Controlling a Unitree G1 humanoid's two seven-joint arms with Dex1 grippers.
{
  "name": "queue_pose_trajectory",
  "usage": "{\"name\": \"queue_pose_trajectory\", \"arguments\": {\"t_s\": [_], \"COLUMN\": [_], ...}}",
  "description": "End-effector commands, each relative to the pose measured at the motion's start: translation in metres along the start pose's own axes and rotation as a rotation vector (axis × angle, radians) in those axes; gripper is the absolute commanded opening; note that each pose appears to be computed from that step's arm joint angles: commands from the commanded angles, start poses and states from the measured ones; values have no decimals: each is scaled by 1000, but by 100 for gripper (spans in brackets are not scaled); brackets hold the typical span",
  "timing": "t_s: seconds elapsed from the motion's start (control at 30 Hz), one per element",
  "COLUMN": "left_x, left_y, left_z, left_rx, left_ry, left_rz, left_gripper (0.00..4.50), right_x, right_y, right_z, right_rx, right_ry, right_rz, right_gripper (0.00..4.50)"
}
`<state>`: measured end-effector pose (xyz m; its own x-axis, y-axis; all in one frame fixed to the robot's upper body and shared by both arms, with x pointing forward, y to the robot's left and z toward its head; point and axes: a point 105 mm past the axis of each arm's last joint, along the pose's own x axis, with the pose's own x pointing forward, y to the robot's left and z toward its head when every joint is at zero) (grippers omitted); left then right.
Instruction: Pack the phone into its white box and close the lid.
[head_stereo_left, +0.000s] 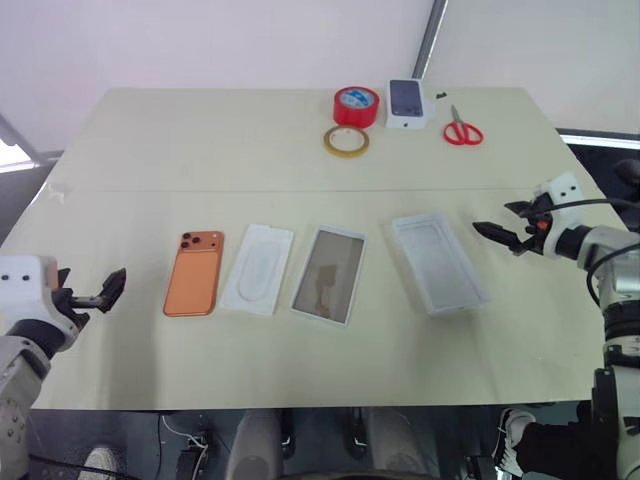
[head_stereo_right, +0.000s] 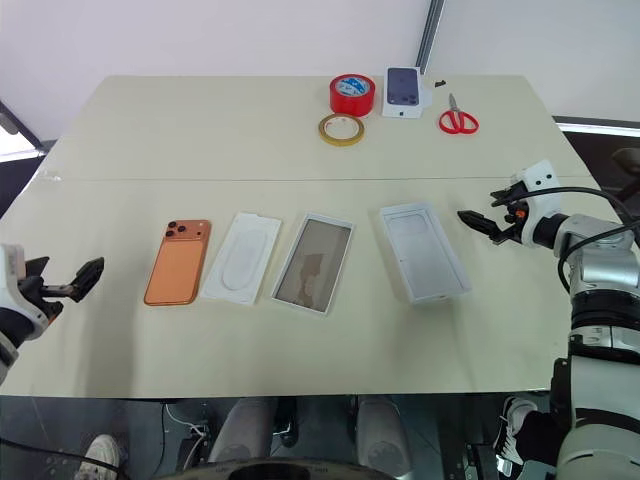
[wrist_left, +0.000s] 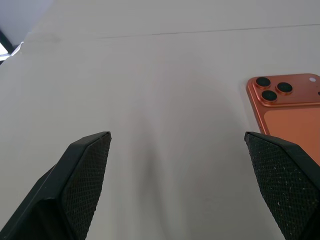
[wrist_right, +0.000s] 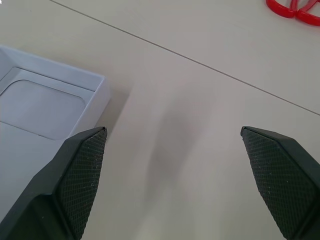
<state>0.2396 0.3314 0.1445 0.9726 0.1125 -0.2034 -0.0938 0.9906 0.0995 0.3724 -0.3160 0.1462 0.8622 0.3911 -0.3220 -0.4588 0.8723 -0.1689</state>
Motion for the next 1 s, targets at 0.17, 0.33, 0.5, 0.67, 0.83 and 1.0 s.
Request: {"name": "queue_pose_trajectory", "arguments": {"t_s": [0.17,0.33,0.5,0.67,0.83,1.0], "left_x": [-1,2,15,21,28,41], "left_y": [-8,-23,-69,-114,-156,-156], "left_z": [18,27,35,35,26,27], "left_rx": [17,19,-17,-67,-61,-172], "left_ry": [-59,-79,-90,-57,86,183], "left_rz": [-14,-74,-244,-443,-557,-522], "left_gripper": [450,450,450,450,450,450], "right_x": [9,17,27,27,18,13], "right_y": [12,30,69,113,159,193], "right_z": [36,48,63,72,73,65], "right_rx": [-72,-109,-171,-191,-250,-243], "right_ry": [-95,-122,-159,-190,-185,-176], "right_rz": [47,105,234,324,446,523], "right_gripper": [448,448,448,448,448,448]}}
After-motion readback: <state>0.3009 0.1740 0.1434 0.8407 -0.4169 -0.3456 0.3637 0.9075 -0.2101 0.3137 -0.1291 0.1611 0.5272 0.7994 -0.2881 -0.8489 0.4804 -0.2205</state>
